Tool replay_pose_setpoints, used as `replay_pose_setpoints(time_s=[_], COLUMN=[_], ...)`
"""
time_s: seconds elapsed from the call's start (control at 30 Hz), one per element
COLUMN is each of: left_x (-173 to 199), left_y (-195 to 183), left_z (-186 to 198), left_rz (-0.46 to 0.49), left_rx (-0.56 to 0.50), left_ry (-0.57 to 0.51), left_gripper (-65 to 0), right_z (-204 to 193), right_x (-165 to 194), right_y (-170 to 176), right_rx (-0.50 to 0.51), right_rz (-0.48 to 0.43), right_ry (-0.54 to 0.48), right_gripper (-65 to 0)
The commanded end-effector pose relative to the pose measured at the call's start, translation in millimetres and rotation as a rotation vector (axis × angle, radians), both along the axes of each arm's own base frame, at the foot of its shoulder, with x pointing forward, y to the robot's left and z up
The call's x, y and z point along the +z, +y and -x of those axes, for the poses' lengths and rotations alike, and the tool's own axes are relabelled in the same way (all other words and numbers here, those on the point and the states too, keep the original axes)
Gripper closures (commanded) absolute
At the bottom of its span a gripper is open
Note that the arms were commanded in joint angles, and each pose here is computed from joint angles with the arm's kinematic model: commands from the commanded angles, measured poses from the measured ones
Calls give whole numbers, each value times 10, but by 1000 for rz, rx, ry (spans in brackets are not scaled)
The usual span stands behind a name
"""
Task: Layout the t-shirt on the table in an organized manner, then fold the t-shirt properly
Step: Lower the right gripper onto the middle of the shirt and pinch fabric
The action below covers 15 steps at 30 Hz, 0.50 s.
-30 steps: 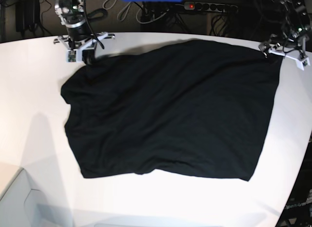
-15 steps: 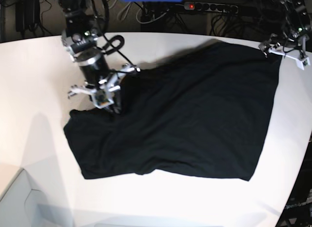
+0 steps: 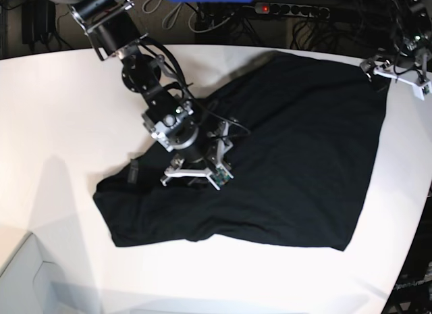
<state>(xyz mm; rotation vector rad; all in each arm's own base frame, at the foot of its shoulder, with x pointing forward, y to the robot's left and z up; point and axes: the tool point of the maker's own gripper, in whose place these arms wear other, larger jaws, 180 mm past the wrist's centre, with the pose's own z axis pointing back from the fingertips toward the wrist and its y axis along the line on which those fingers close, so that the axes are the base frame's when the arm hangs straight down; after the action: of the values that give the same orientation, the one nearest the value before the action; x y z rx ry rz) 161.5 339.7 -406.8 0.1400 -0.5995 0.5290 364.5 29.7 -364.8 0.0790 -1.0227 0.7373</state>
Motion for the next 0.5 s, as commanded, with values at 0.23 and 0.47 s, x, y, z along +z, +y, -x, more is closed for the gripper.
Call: replay_pose_setpoints(time_s=[0.23,0.47], left_x=[155,196], left_y=[80,63], left_z=[-199,-320], left_rz=[-31,-27], left_rx=[-7,-11], left_ry=[-60,-86], left_gripper=[-650,-650], right_z=[241,546], right_x=[412,-164], right_y=[-412,-499], right_rx=[-127,-157], right_rz=[-112,-84], right_ry=[-95,54], right_gripper=[-444,-445])
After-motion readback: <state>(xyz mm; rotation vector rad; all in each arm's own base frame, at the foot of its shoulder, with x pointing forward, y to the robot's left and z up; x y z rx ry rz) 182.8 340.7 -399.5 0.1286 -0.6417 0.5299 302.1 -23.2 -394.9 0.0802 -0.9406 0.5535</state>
